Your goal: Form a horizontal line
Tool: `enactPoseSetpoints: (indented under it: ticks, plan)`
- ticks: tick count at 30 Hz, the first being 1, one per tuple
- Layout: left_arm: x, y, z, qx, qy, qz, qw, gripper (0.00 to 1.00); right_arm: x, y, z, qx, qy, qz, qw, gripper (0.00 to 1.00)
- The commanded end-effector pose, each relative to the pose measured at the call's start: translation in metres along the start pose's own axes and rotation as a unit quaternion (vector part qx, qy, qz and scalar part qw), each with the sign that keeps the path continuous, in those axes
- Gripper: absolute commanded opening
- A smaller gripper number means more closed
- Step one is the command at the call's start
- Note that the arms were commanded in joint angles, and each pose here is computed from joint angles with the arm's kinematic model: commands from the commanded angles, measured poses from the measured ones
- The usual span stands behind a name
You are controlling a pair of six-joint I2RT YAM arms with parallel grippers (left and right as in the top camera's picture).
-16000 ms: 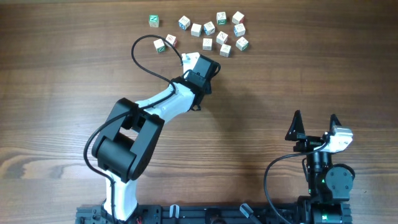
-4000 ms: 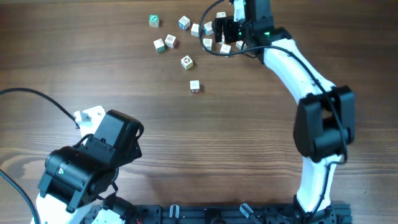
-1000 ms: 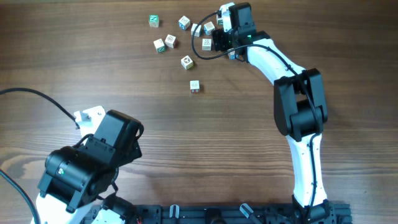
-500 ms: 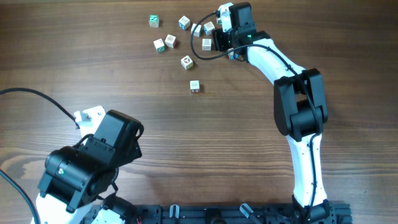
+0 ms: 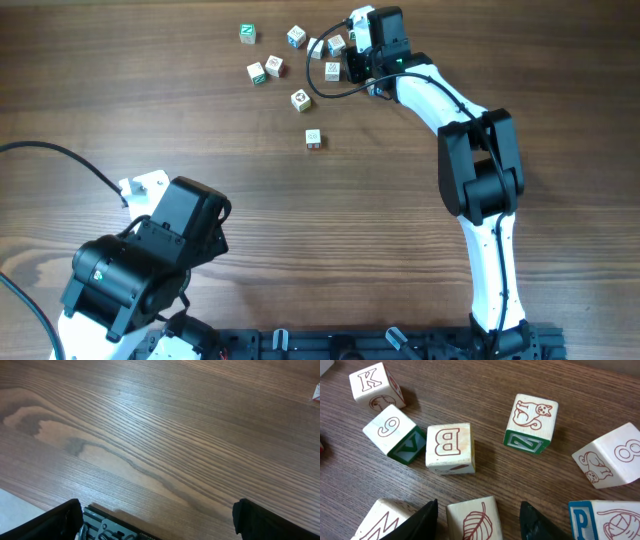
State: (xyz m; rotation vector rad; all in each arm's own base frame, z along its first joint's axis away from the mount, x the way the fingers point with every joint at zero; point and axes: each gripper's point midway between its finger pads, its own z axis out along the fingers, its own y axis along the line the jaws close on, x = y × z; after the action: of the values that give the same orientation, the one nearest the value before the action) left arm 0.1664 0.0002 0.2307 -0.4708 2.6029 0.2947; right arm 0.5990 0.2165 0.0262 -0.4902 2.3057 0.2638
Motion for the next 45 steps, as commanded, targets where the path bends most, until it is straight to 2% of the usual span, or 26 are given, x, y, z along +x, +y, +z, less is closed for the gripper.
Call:
enactPoseSetpoints:
  ticks: [1,10,26,29,39,45]
  plan:
    - [-0.001,0.003,0.001,-0.008,-0.004,-0.012,1.0,1.0,0.014,0.008,0.011,-0.014,0.013,-0.004,1.0,0.53]
    - [-0.001,0.003,0.001,-0.008,-0.004,-0.012,1.0,1.0,0.032,0.007,0.022,-0.014,0.03,-0.002,0.999,0.53]
    - [-0.001,0.003,0.001,-0.008,-0.004,-0.012,1.0,1.0,0.009,0.005,0.013,-0.005,0.0,0.017,1.0,0.33]
    - [-0.001,0.003,0.001,-0.008,-0.004,-0.012,1.0,1.0,-0.007,0.004,0.001,-0.002,-0.013,0.027,1.0,0.31]
    - [-0.001,0.003,0.001,-0.008,-0.004,-0.012,1.0,1.0,-0.073,-0.003,-0.089,0.039,-0.049,0.026,0.998,0.31]
    - [-0.001,0.003,0.001,-0.008,-0.004,-0.012,1.0,1.0,-0.085,0.001,-0.133,0.039,-0.043,0.037,0.998,0.31]
